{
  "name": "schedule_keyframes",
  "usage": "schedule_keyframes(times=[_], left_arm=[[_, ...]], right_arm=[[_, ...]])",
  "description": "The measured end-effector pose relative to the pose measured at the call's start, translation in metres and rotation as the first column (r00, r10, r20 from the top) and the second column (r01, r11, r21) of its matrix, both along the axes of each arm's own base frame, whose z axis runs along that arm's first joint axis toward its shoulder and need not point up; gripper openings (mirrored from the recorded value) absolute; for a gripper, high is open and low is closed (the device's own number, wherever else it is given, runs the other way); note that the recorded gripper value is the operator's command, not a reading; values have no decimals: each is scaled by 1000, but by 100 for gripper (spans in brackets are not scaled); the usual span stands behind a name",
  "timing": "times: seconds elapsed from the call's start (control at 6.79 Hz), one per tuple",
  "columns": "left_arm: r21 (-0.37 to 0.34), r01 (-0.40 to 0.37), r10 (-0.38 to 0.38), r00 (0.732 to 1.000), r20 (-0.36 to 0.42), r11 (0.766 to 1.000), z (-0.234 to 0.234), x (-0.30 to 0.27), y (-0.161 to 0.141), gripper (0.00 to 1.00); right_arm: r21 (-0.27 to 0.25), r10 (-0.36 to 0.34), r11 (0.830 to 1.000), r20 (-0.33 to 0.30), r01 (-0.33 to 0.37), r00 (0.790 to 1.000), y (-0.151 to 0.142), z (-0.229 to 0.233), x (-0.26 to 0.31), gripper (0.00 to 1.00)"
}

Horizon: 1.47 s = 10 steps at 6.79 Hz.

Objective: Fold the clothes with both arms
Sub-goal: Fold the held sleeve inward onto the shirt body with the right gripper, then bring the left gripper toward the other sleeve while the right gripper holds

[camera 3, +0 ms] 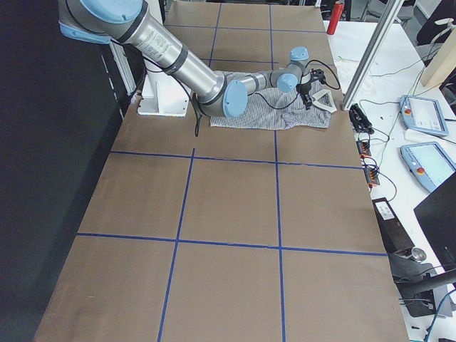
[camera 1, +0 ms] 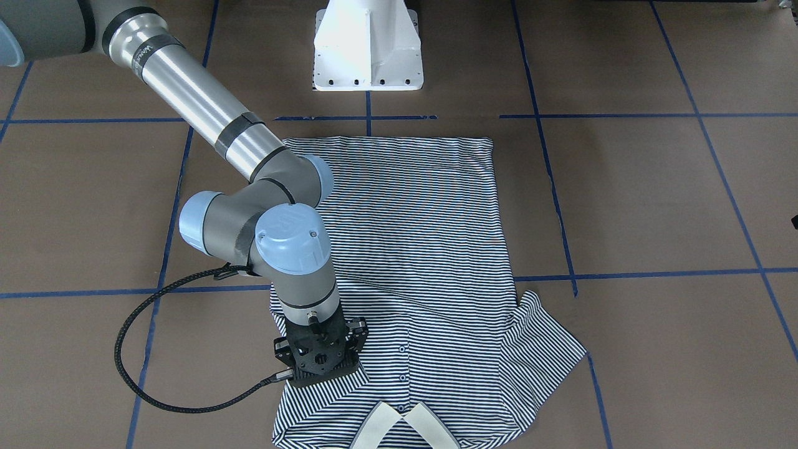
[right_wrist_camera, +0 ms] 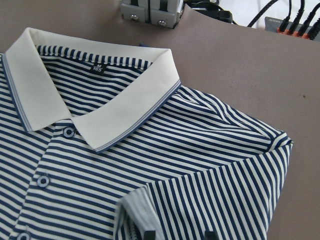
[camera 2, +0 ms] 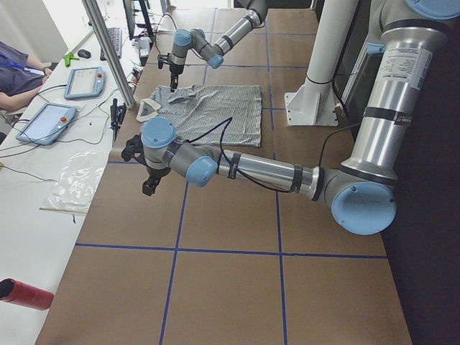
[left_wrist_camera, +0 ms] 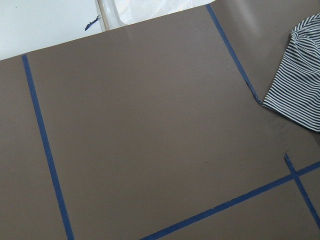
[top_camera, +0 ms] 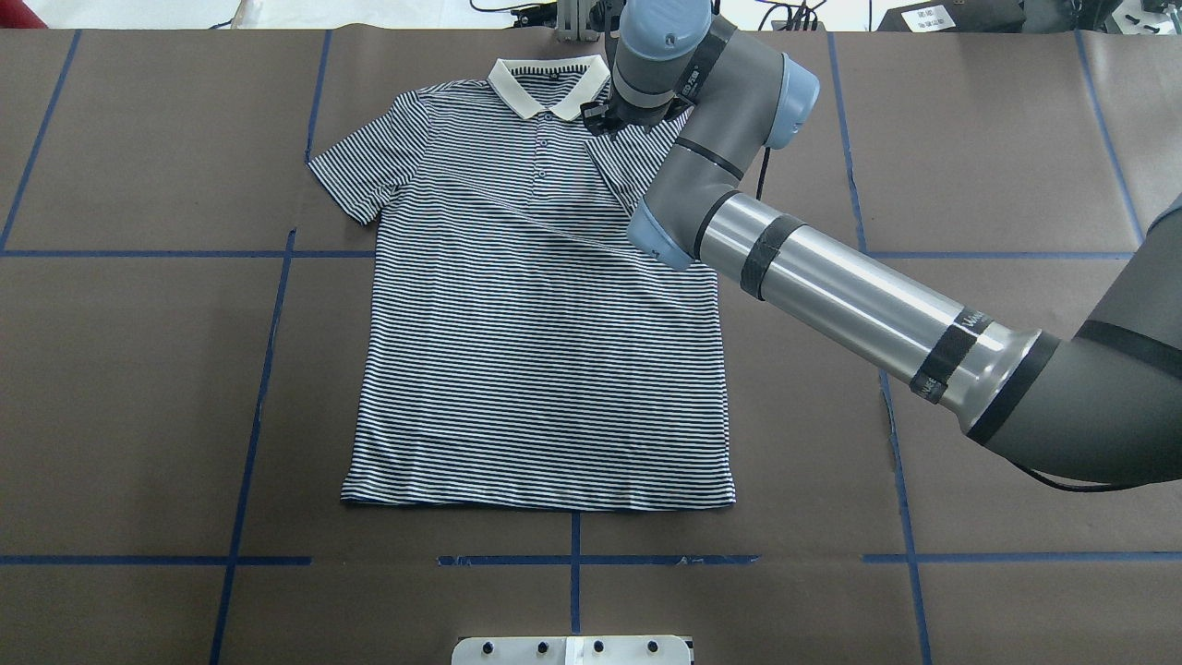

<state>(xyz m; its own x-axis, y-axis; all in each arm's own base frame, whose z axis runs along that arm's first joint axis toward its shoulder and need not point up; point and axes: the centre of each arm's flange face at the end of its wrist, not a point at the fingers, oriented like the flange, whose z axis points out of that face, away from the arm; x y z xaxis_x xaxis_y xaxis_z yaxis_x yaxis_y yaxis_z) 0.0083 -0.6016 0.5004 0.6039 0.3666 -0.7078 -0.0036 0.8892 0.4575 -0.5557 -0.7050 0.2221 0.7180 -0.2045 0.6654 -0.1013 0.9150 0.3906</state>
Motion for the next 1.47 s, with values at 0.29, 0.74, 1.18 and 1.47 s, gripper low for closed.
schedule_keyframes(times=[0.29,0.74,1.18,1.47], left_arm=[[-13,39,-39,999,-13,999,-44,26,-23,100],[-215,174,-190,980,-54,961,-130,161,-46,100],[-286,368,-380,925,15,885,-112,286,-61,97],[-269,441,-449,893,34,856,-79,351,-67,96]], right_arm=[[-59,-23,998,72,27,997,10,-23,13,100],[-250,-42,967,29,48,999,67,-47,88,100],[-300,-71,949,86,93,994,101,-26,150,100],[-299,-70,950,87,93,994,104,-22,154,100]])
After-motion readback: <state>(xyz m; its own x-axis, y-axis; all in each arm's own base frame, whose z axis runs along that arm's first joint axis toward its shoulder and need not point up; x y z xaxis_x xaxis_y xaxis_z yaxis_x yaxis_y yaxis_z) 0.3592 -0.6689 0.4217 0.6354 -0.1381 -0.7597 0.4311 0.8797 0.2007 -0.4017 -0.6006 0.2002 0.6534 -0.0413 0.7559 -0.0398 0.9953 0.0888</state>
